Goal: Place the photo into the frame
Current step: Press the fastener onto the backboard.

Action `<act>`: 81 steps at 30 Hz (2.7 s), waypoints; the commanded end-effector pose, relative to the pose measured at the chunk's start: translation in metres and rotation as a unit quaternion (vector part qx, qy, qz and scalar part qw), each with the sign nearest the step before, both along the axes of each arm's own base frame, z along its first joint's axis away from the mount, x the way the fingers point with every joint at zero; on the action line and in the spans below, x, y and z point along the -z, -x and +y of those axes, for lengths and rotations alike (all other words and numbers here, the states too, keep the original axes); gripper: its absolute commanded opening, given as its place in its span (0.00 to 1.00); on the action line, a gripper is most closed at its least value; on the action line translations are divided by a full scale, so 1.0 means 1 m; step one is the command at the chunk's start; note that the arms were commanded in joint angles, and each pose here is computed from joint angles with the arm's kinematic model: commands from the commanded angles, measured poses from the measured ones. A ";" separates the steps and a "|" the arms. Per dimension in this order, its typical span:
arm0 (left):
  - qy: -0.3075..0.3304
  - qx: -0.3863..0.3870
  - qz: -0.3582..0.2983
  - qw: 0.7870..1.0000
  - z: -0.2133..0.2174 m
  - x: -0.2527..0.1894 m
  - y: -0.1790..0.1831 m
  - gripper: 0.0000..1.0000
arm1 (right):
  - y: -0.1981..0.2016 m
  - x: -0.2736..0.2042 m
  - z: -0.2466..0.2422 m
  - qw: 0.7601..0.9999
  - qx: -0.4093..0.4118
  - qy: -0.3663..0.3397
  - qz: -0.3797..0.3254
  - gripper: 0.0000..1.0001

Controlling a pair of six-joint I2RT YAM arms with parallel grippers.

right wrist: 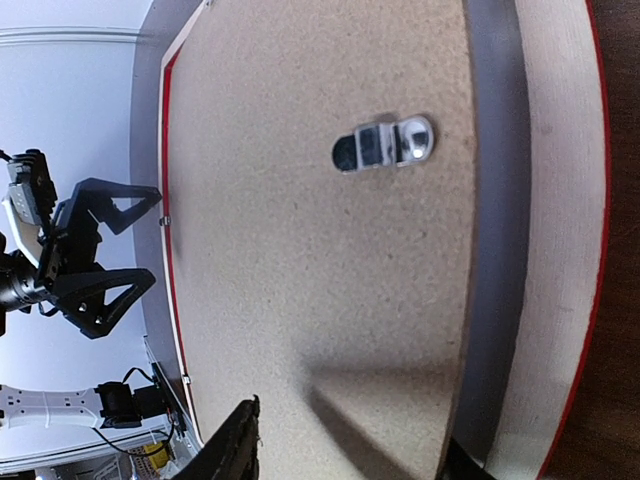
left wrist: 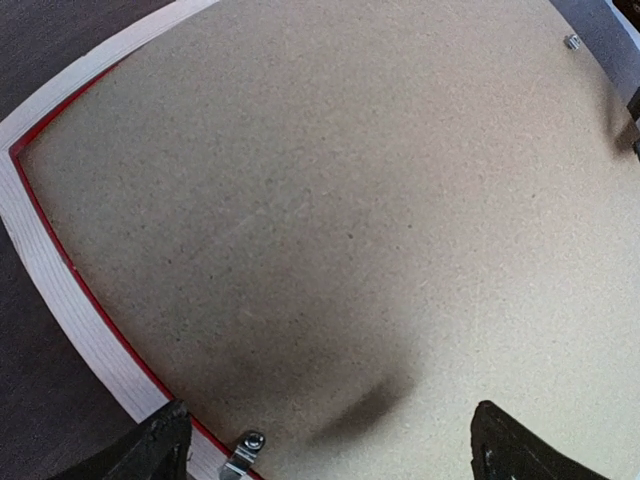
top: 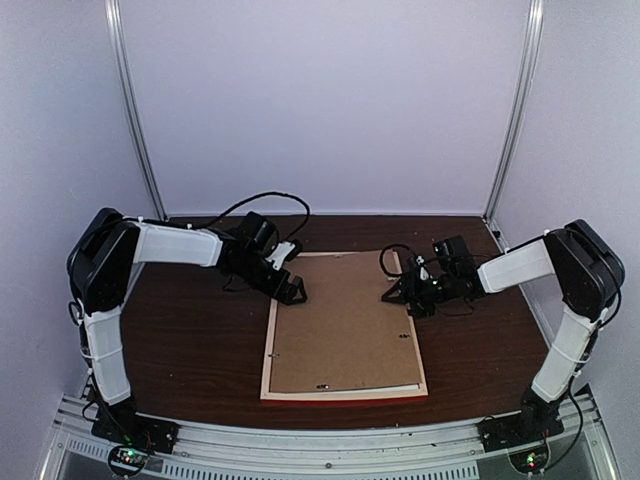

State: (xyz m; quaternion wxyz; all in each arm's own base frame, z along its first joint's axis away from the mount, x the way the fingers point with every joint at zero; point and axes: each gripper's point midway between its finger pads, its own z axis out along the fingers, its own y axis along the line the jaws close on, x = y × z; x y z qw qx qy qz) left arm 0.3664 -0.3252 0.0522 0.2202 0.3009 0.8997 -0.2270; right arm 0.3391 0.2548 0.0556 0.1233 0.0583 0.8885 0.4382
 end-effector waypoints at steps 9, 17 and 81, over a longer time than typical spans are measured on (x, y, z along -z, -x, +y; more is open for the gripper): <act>-0.053 0.012 0.027 0.998 0.001 0.023 0.038 0.96 | -0.007 -0.012 0.005 1.000 -0.001 -0.006 -0.028 0.47; -0.052 -0.008 0.044 0.998 0.008 0.023 0.047 0.94 | -0.008 -0.012 0.004 1.000 0.002 -0.005 -0.028 0.47; -0.035 -0.062 0.082 0.994 0.013 0.000 0.056 0.95 | -0.004 -0.006 0.005 1.000 0.009 -0.004 -0.022 0.45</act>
